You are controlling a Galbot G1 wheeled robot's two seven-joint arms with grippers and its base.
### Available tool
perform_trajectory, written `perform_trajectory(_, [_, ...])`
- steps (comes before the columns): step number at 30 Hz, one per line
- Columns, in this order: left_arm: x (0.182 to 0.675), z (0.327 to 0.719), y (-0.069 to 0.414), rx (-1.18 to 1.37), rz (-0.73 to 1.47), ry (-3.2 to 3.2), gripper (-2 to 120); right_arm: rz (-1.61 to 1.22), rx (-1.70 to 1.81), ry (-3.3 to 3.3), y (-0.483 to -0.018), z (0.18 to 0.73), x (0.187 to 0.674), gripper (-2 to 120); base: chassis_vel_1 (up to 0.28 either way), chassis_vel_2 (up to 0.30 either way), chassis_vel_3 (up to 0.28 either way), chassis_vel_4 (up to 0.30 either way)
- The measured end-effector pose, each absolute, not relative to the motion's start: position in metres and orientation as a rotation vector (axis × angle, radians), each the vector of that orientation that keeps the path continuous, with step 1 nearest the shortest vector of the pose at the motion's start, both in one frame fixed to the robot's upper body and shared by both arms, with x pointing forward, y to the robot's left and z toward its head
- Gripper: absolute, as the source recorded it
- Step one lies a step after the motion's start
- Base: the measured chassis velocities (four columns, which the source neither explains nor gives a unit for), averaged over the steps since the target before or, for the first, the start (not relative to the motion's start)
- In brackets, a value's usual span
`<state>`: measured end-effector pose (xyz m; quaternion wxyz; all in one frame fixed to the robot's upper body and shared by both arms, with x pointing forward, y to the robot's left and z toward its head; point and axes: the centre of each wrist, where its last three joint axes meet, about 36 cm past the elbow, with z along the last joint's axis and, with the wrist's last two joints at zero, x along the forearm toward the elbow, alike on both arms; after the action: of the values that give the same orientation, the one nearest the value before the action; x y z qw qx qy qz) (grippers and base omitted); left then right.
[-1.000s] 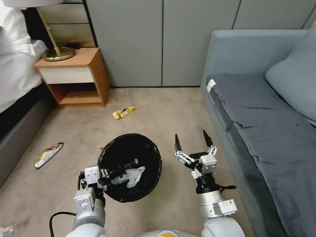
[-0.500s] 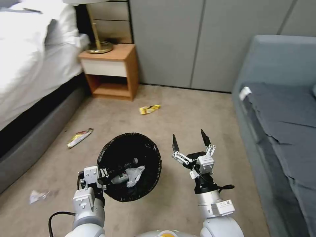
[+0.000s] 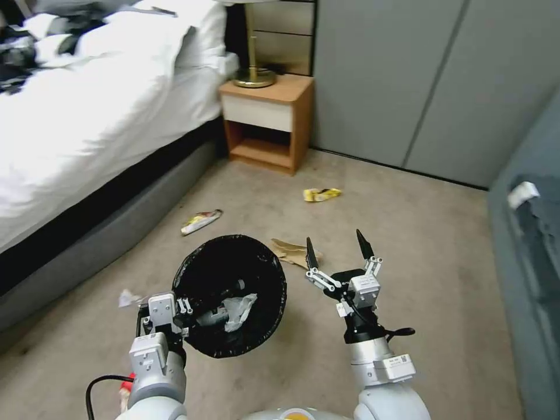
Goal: Pick up the trash bin, then pick up the garbage from the floor and place it into the trash bin.
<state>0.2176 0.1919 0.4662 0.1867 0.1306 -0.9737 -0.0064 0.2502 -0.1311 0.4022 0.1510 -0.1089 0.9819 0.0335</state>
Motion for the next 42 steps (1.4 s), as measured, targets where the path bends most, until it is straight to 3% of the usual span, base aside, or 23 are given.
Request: perform_trajectory(42, [0.2182,0.4630,0.1903,0.366,-0.028,-2.750,1,0.083,-0.308,2.801,-0.1328,0.4037,0.2532,100,0.013,0.016,0.016,0.013])
